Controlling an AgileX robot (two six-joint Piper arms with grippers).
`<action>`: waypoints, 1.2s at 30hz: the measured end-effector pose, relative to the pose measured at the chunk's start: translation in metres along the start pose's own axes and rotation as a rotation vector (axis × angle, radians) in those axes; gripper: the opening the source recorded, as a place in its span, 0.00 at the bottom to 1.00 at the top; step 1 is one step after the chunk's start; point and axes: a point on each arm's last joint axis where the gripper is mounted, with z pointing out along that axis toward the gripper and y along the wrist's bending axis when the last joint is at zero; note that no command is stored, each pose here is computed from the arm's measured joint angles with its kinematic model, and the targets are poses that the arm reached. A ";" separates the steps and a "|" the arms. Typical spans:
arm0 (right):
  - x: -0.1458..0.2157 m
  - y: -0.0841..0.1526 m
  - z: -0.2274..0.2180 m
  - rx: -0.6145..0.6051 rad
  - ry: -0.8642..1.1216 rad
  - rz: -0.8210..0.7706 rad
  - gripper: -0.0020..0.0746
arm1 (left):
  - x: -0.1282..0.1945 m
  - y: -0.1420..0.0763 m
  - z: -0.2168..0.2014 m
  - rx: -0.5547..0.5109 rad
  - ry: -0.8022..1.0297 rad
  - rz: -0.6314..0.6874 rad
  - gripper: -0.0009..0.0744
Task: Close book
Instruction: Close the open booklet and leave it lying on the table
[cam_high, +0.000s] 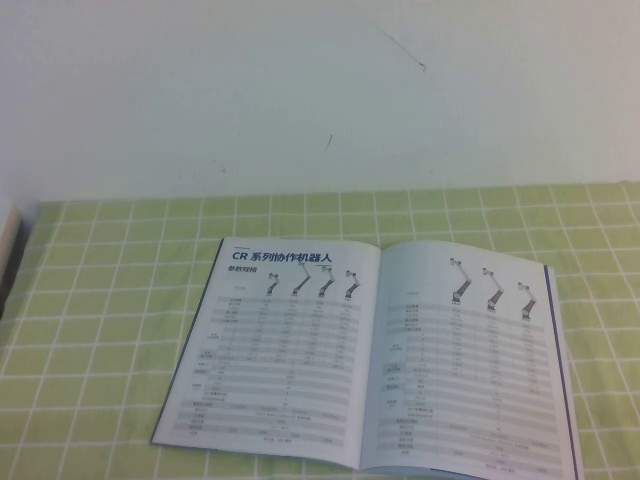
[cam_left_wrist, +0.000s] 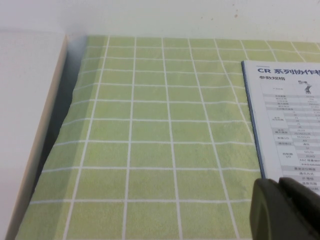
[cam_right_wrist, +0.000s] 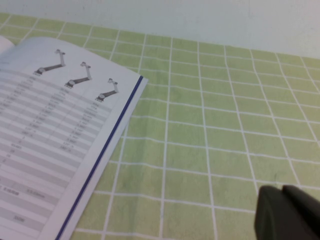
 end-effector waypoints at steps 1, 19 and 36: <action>0.000 0.000 0.000 0.000 0.000 0.000 0.02 | 0.000 0.000 0.000 0.000 0.000 0.000 0.01; -0.019 -0.005 -0.001 0.062 -0.231 0.007 0.02 | -0.026 -0.001 -0.003 0.016 -0.311 0.019 0.01; -0.071 -0.018 -0.031 0.166 -0.724 0.093 0.02 | -0.073 -0.005 -0.030 0.052 -0.730 -0.032 0.01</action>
